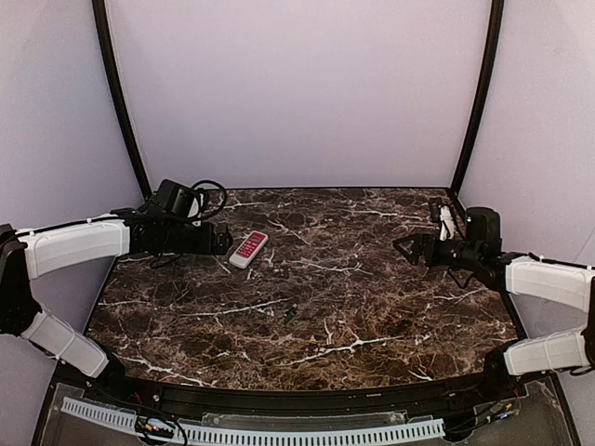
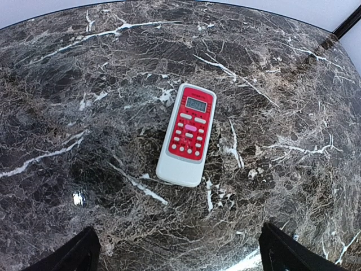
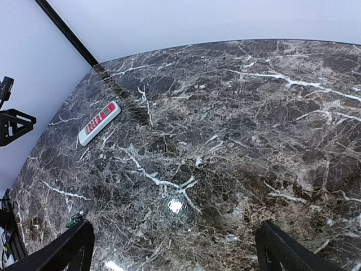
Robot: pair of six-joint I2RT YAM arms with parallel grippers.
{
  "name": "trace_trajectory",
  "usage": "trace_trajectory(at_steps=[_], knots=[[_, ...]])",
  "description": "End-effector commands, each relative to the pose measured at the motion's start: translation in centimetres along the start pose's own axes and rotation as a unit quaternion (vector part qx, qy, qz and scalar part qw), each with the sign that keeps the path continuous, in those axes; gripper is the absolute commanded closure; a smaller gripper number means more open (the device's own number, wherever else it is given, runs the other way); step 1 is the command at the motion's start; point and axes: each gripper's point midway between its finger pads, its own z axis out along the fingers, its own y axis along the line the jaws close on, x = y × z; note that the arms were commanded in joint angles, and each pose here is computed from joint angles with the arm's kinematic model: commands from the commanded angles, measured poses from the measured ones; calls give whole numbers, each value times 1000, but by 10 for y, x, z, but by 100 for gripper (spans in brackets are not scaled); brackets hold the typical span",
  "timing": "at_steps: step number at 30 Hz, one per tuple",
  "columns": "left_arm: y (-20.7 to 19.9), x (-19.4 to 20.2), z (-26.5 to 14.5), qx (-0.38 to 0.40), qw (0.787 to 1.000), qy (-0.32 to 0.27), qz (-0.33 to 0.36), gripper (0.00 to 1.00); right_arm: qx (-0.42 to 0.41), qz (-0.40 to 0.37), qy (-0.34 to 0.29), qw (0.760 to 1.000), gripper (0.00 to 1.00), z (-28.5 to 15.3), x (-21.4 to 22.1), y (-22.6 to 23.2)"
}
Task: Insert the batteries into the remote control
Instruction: Pick up the remote control from the center of the board.
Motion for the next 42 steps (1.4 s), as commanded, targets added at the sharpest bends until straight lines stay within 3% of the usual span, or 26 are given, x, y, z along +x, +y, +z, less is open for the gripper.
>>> trace_trajectory(at_steps=[1,5,9,14,20,29,42], knots=[[7,1,-1,-24,999,16,17,0,6,-15,-54,998,1,-11,-17,4],[13,-1,0,-44,999,17,22,0,10,-34,-86,996,1,-24,-22,7],[24,-2,3,-78,996,22,28,0,21,-34,-54,998,1,-19,-20,4],[56,-7,6,-183,983,21,10,0,48,0,-25,999,1,-8,-12,-11],[64,-4,29,-220,972,56,69,0,26,-1,-1,1000,1,0,0,-9],[39,9,69,-146,983,74,78,0,6,-27,-1,1000,1,-2,0,-3],[30,11,82,-109,979,113,132,0,-13,-37,6,999,1,2,2,1]])
